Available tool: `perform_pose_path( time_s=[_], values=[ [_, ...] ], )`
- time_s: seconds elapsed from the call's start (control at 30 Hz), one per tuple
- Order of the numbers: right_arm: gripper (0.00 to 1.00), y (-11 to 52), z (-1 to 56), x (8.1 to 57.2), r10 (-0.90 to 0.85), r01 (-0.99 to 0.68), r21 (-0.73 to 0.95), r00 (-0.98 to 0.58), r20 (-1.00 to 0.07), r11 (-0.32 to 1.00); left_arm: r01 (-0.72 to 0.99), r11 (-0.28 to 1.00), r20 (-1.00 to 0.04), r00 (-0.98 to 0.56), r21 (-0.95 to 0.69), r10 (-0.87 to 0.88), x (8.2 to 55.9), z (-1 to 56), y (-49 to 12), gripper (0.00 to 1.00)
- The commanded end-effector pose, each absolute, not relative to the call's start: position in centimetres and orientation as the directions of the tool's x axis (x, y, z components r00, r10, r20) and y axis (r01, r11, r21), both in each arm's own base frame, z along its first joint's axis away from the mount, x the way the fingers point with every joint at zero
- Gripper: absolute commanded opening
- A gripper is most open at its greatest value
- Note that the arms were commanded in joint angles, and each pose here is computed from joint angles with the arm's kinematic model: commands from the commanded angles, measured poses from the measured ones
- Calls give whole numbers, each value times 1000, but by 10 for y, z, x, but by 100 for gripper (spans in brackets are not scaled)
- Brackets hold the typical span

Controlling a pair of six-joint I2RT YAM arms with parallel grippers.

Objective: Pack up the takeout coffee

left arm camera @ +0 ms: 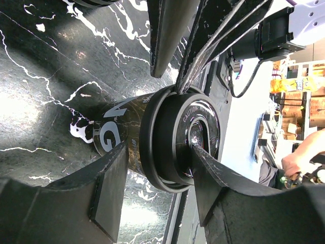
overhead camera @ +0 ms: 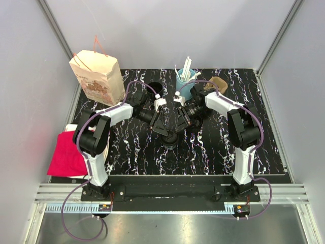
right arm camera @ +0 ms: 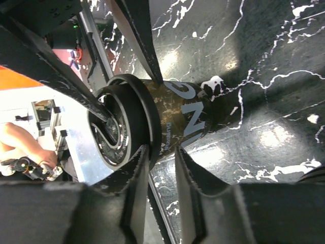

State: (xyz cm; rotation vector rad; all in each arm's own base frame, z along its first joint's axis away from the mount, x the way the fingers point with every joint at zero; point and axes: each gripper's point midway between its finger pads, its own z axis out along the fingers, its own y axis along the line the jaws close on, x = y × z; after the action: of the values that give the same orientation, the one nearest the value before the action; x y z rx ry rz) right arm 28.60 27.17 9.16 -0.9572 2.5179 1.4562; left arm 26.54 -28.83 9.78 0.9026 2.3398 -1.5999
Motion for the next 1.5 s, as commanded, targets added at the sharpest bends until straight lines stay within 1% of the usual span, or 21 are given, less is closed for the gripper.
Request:
perform_pose_path(
  time_s=[0.0,0.07,0.17,0.27,0.53,0.7,0.87,0.9,1.17,1.47],
  values=[
    [35,269,82,291,-535,-644,654,-741,-406,396,636,388,-475,-765,-668,435,282,56,-276,53],
    [41,272,96,295,-530,-665,646,-725,-439,375,636,387,-475,-764,-668,436,281,57,-276,53],
    [47,275,116,298,-520,-689,633,-707,-480,353,636,387,-475,-764,-667,436,281,57,-276,53],
    [49,276,132,297,-510,-696,634,-701,-499,336,637,388,-477,-764,-666,435,282,58,-276,53],
    [55,269,141,274,-500,-657,691,-726,-473,300,641,385,-480,-760,-664,437,281,59,-276,53],
    [55,267,145,258,-483,-632,725,-742,-464,275,639,394,-479,-763,-660,434,282,59,-275,52],
    [54,260,128,243,-471,-599,744,-769,-433,295,638,394,-478,-764,-661,434,282,59,-275,52],
    [54,259,123,238,-470,-578,760,-782,-410,299,639,394,-479,-763,-661,435,283,59,-275,52],
    [47,267,120,238,-447,-522,817,-809,-382,247,639,398,-479,-763,-658,434,283,58,-274,52],
    [45,268,107,238,-434,-476,837,-836,-336,269,638,398,-476,-764,-659,436,284,56,-275,52]
  ],
)
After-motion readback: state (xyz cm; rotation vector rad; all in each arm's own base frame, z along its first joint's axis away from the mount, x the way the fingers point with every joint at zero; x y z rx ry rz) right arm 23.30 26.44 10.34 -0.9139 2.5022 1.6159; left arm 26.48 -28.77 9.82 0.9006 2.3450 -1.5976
